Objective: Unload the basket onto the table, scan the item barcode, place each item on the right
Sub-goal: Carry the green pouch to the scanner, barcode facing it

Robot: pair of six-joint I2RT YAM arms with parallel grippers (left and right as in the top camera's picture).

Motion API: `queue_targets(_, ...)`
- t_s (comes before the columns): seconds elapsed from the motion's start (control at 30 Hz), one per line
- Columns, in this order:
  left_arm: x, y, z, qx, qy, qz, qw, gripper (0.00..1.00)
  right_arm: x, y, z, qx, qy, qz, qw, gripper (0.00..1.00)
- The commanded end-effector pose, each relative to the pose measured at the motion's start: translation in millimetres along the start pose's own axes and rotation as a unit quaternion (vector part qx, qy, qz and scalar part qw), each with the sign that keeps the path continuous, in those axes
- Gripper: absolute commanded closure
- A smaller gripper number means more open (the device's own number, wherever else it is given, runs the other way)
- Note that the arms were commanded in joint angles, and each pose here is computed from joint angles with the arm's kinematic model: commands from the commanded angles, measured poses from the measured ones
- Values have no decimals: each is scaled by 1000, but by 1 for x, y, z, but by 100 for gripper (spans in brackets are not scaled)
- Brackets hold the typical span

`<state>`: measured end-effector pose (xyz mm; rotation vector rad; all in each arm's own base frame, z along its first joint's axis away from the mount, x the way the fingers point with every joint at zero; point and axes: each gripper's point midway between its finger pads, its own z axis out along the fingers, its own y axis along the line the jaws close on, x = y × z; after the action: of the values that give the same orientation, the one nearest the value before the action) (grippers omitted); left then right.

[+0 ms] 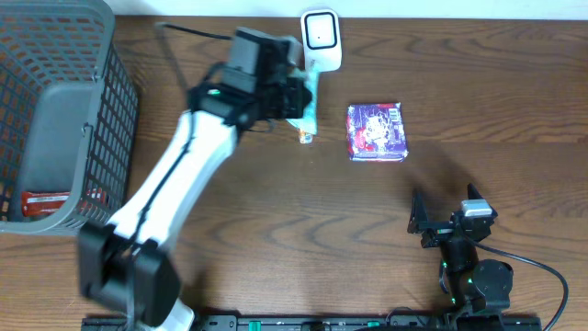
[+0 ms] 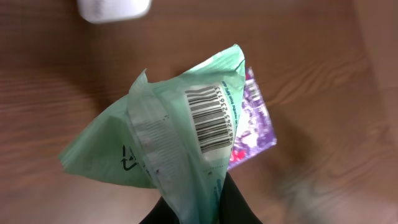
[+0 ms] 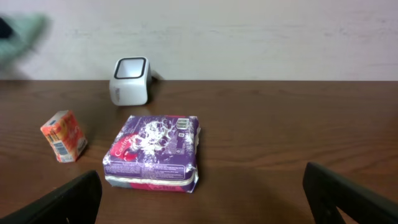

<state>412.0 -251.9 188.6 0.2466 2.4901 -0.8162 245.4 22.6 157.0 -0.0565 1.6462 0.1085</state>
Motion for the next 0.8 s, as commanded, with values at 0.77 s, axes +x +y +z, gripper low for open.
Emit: queue_targets(0.77, 6, 71, 41, -178, -14, -3, 984, 93, 0, -3, 0, 6, -1, 2, 1000, 1)
